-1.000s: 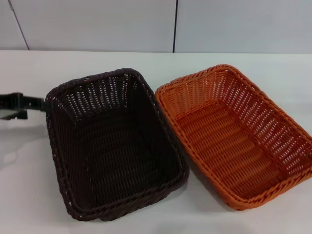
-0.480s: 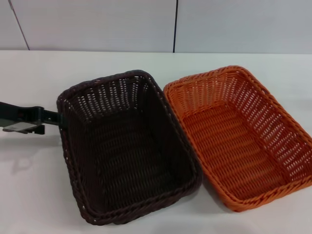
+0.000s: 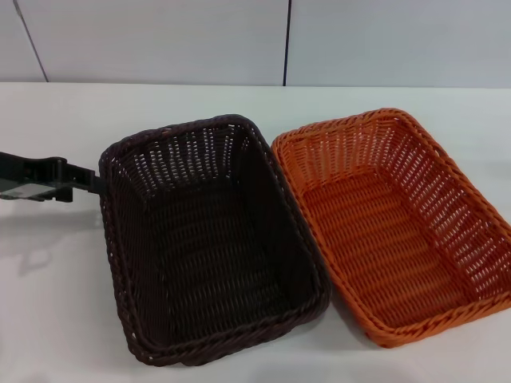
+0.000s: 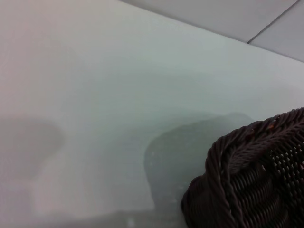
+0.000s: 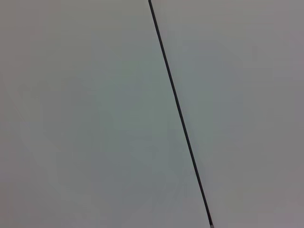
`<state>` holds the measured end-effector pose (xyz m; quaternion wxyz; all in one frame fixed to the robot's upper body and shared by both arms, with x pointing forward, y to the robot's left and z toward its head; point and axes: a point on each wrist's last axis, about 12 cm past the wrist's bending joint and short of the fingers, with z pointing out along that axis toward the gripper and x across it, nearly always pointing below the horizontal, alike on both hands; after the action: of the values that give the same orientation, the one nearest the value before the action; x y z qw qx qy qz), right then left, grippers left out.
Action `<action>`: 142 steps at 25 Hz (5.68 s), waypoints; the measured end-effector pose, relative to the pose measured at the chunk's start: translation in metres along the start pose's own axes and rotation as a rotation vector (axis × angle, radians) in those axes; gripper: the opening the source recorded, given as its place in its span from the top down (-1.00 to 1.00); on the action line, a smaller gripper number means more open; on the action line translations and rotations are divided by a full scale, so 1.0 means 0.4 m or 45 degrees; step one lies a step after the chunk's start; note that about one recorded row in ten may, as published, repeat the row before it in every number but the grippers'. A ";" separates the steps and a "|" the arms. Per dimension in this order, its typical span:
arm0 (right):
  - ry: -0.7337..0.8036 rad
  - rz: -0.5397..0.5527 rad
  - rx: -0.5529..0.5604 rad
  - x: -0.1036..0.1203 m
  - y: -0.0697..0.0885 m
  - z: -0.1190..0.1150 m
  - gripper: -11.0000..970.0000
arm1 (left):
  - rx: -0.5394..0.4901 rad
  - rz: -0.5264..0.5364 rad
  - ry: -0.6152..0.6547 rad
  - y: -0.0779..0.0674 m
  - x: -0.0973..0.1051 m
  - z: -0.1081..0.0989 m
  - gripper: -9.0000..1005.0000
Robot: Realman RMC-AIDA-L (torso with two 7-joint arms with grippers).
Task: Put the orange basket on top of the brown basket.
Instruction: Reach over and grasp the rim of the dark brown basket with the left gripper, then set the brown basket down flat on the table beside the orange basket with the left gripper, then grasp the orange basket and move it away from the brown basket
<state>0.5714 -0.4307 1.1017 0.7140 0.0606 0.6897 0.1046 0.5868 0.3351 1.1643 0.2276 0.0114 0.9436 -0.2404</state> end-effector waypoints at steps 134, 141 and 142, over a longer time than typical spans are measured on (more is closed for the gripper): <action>0.069 0.141 -0.076 0.024 0.017 -0.003 -0.71 | 0.511 1.102 0.080 -0.428 -0.137 0.180 -0.14; 0.454 0.199 -0.228 -0.089 -0.032 -0.016 -0.71 | 0.542 1.107 0.020 -0.409 -0.131 0.181 -0.64; 0.514 0.206 -0.229 -0.108 -0.036 -0.019 -0.71 | 0.541 1.109 0.014 -0.407 -0.131 0.181 -0.67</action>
<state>0.5635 -0.4550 1.1400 0.5534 0.0298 0.7993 0.2325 0.6432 0.1624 1.2036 0.2946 0.4530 0.7822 -0.3102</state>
